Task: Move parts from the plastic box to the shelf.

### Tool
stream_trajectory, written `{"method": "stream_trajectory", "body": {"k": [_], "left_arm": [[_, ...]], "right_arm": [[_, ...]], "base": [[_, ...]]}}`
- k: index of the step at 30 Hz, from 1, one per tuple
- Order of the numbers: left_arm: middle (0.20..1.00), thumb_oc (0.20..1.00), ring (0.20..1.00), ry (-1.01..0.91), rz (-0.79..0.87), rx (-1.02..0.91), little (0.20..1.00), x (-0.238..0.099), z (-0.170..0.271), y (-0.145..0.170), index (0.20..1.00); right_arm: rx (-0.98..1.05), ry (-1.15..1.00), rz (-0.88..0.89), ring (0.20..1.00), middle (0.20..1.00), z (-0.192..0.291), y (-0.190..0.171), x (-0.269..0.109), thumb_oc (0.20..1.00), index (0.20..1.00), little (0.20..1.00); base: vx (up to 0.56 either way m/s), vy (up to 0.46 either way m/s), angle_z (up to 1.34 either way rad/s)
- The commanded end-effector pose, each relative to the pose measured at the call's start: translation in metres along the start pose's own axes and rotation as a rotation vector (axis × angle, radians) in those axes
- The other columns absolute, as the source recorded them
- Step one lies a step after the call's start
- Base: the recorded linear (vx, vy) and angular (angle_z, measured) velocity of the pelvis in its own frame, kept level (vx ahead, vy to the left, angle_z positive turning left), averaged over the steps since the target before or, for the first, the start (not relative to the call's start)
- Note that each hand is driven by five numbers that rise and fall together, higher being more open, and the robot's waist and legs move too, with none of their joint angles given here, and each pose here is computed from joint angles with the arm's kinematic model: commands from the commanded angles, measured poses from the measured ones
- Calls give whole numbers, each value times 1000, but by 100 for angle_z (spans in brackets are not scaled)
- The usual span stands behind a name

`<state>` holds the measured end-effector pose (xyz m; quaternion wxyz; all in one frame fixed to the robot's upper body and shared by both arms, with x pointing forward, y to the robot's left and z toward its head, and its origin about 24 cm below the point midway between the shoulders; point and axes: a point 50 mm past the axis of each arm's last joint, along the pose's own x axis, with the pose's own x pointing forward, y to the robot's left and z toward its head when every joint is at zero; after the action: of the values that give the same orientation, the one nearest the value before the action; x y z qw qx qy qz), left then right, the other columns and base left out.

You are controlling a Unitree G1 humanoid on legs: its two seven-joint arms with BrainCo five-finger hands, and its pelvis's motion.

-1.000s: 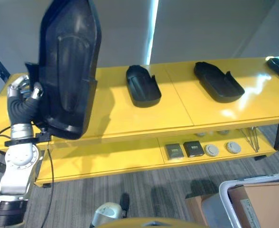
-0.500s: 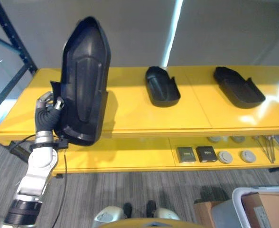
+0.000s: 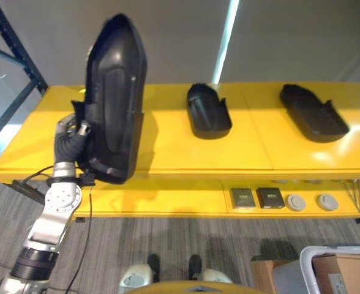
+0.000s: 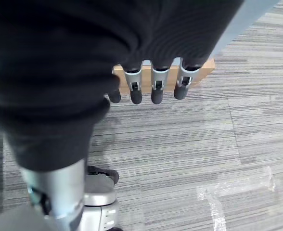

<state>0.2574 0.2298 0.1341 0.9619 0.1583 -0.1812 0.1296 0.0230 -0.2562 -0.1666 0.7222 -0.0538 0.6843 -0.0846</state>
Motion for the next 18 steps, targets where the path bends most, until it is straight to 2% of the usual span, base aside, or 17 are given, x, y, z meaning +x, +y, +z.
{"method": "stream_trajectory", "body": {"k": [1,10,15,18], "left_arm": [[200,200,200,-190,99,-63,200,13,36,10,200],[200,200,200,-163,109,-32,200,21,29,7,200],[200,200,200,-125,100,12,200,22,23,16,200],[200,200,200,-87,129,52,200,17,14,29,200]], "right_arm": [[-26,18,-48,1000,1000,-6,-15,-1,1000,1000,1000],[-16,-19,-103,1000,1000,6,-31,-4,1000,1000,1000],[-47,-71,-135,1000,1000,8,-22,-3,1000,1000,1000],[-83,-102,-89,1000,1000,8,-17,-3,1000,1000,1000]], "base": [[96,358,10],[69,494,5],[8,256,-17],[4,0,-41]]}}
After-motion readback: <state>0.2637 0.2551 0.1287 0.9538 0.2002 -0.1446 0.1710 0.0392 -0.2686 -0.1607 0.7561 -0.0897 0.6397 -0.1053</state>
